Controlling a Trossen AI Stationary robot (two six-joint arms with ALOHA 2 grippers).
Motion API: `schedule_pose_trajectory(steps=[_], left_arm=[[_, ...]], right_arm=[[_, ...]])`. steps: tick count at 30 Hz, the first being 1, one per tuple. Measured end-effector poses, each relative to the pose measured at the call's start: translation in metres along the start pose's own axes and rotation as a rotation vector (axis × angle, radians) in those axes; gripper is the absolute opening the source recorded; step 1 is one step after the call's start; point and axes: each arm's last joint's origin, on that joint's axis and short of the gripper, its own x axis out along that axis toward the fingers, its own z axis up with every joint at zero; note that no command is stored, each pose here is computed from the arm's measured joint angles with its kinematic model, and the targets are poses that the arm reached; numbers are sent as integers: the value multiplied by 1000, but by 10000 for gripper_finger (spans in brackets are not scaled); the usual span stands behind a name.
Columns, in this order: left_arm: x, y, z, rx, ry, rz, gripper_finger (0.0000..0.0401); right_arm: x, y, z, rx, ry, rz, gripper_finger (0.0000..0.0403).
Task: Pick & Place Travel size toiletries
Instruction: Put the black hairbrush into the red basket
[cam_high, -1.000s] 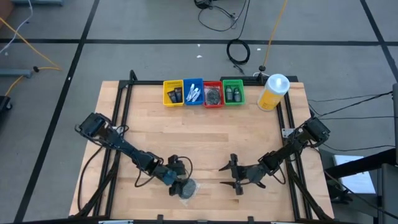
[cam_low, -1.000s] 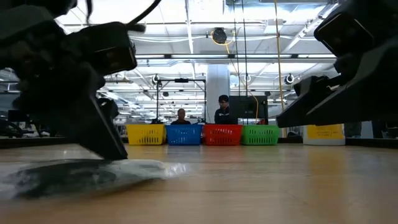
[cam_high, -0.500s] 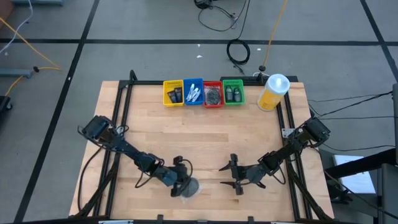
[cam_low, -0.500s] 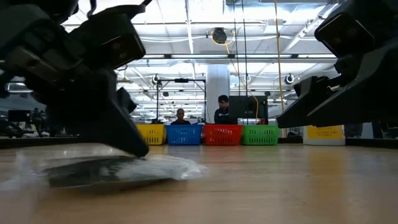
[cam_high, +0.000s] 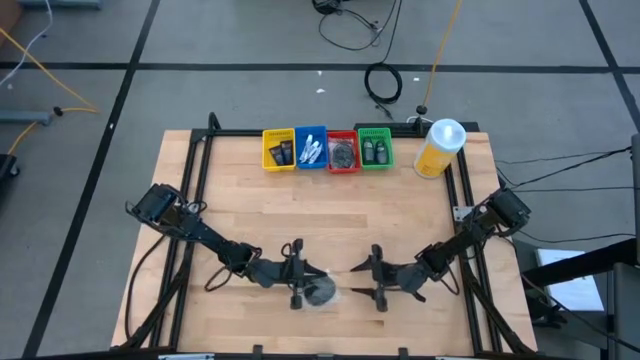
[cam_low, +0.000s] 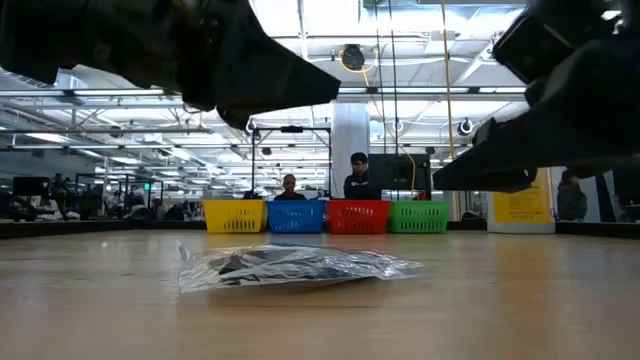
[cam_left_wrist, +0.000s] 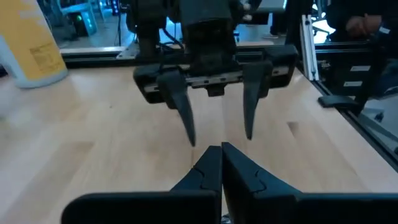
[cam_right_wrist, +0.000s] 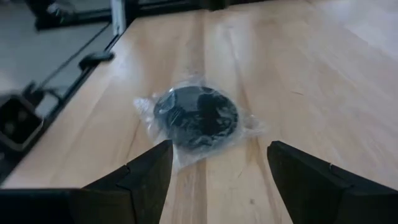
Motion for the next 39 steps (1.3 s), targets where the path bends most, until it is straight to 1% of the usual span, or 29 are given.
schedule_pose_trajectory(steps=[3, 5, 7, 9, 14, 16, 18, 20, 22, 25, 30, 33, 34, 36, 39], left_arm=[[1, 2, -2, -42, 25, 5, 2], [1, 4, -6, -67, 64, -3, 2], [2, 6, -12, -94, 131, -15, 15], [1, 7, -19, -120, 199, -24, 43], [-4, 4, -33, -238, 351, -27, 139], [-8, 1, -37, -274, 399, -17, 169], [-11, -3, -40, -307, 426, -11, 189], [-16, -8, -45, -315, 473, -8, 195], [-21, -12, -49, -310, 506, 1, 188], [-25, -17, -51, -300, 529, 1, 160], [-23, -18, -57, -264, 540, -14, 87], [-21, -16, -58, -207, 528, -8, 31], [-20, -15, -56, -197, 510, 3, 16], [-17, -13, -54, -175, 475, 11, 9], [-11, -9, -48, -144, 407, -19, 6]], right_arm=[[2, -3, 1, 68, 1, -14, 253], [2, -4, 0, 67, 12, -21, 253], [2, -4, -1, 61, 14, -21, 253], [2, -4, 0, 61, 12, -20, 253], [2, -4, -1, 60, 13, -21, 253], [2, -4, -1, 60, 13, -21, 253], [2, -4, -1, 60, 13, -21, 253], [2, -4, -1, 53, 13, -21, 253], [2, -4, -1, 44, 14, -21, 253], [2, -4, -1, 44, 14, -21, 253], [2, -4, -1, 40, 14, -21, 253], [2, -4, -1, 25, 18, -22, 253], [2, -4, -1, 11, 18, -22, 253], [2, -4, -1, -37, 20, -19, 253], [0, 0, -5, -191, 49, 17, 253]])
